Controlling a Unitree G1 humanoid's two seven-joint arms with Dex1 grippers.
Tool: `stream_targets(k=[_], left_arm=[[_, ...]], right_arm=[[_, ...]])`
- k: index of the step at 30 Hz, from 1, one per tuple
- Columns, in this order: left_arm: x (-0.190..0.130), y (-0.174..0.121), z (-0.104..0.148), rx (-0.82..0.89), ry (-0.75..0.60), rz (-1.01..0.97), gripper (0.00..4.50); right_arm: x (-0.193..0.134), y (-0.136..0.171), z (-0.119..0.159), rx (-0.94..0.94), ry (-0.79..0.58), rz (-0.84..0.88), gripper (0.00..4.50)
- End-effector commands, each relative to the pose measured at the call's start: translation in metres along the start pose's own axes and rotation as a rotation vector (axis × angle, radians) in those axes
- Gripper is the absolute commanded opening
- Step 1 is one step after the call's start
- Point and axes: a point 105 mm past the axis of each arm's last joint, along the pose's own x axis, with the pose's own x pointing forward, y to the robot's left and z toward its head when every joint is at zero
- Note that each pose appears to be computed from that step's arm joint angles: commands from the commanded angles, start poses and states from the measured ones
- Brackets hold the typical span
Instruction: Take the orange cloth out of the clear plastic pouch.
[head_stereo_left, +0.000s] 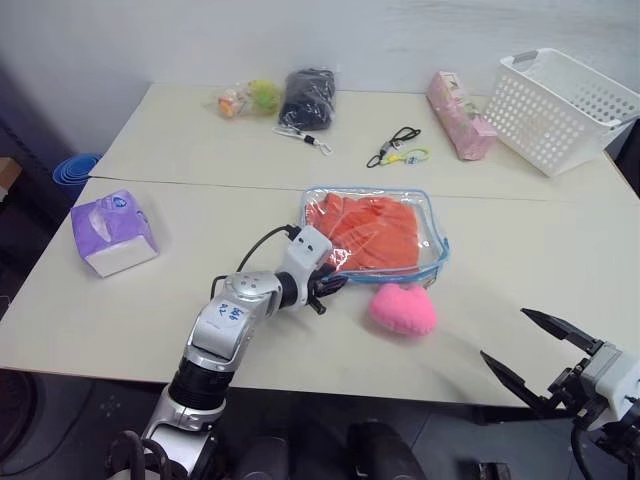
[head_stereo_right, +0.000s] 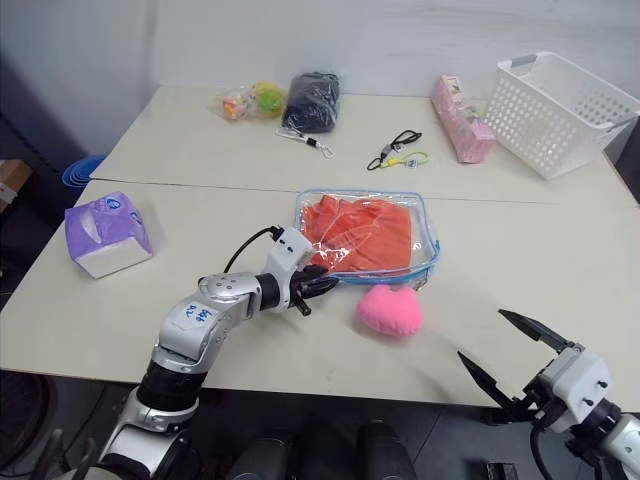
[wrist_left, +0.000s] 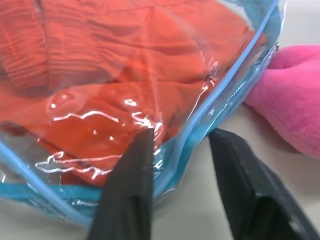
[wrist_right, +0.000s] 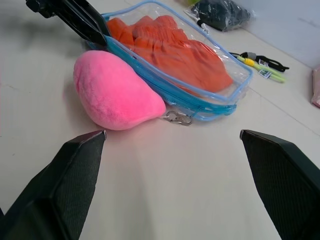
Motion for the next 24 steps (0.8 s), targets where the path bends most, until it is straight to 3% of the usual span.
stream_targets(k=[1,6,12,16,22,24], left_arm=[[-0.008,0.001,0.017,0.041,-0.087,-0.046,3.14],[-0.031,0.026,0.002,0.168,-0.061,-0.053,4.46],[-0.055,0.036,0.001,0.234,-0.165,-0.160,4.46],[-0.076,0.038,0.006,0.243,-0.272,-0.272,4.46],[-0.090,0.039,-0.002,0.293,-0.247,-0.342,4.46],[-0.091,0.037,-0.003,0.295,-0.253,-0.345,4.50]], right_arm=[[0.000,0.003,0.012,0.119,-0.039,0.007,4.50],[0.011,0.010,0.016,0.148,-0.017,0.089,4.50],[0.041,0.026,0.022,0.126,-0.008,0.243,4.50],[0.074,0.025,0.010,0.109,0.115,0.246,4.50],[0.105,0.027,-0.002,0.101,0.147,0.339,4.50],[0.109,0.030,-0.003,0.113,0.139,0.375,4.12]])
